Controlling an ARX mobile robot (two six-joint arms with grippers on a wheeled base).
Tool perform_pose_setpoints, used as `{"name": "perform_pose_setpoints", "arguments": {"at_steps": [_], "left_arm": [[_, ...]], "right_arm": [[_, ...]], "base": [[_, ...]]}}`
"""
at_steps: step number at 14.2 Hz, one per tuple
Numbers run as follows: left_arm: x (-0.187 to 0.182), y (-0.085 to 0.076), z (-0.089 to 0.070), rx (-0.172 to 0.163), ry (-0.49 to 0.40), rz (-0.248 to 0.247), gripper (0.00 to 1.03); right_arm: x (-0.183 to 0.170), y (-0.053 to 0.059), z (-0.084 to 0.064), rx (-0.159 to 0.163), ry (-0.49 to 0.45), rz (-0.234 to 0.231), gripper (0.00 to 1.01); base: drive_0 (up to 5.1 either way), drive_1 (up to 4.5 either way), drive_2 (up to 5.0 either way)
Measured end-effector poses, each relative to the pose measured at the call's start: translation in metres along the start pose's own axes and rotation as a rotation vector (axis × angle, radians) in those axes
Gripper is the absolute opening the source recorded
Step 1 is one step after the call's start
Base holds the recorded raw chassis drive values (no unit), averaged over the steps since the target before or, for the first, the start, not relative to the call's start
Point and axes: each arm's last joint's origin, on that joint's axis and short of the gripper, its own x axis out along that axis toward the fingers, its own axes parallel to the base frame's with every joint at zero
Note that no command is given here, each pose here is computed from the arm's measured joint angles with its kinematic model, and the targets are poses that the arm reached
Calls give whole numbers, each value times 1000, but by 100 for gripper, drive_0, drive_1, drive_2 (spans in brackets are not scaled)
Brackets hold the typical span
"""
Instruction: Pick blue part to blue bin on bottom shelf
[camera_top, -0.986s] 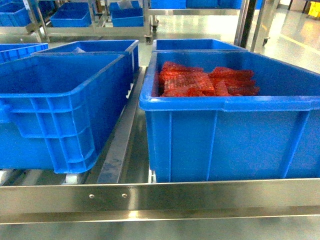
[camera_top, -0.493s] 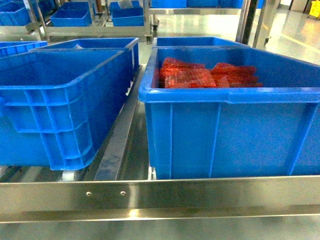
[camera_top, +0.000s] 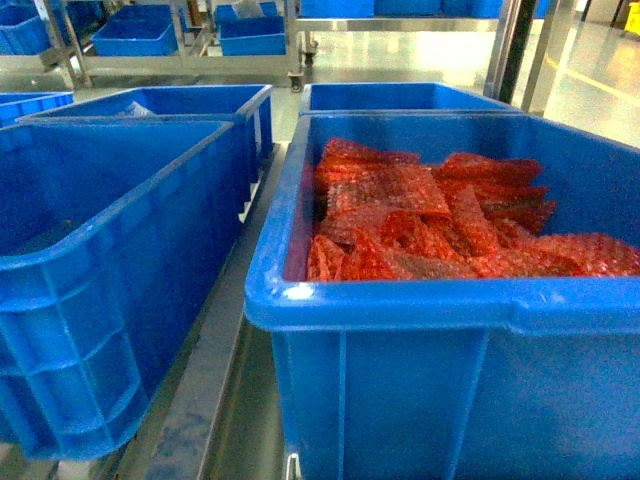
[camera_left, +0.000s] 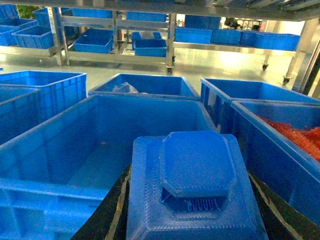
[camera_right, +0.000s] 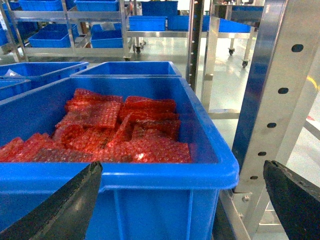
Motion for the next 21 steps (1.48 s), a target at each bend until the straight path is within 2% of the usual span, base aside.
{"name": "perform_pose_setpoints", "arguments": {"at_steps": [3,21], "left_arm": [[0,0,0,0,0,0,43],[0,0,0,1,5,0,43]], "right_arm": [[0,0,0,0,0,0,98],[0,0,0,0,2,0,98]], "base": [[-2,357,-360],[0,0,0]]}}
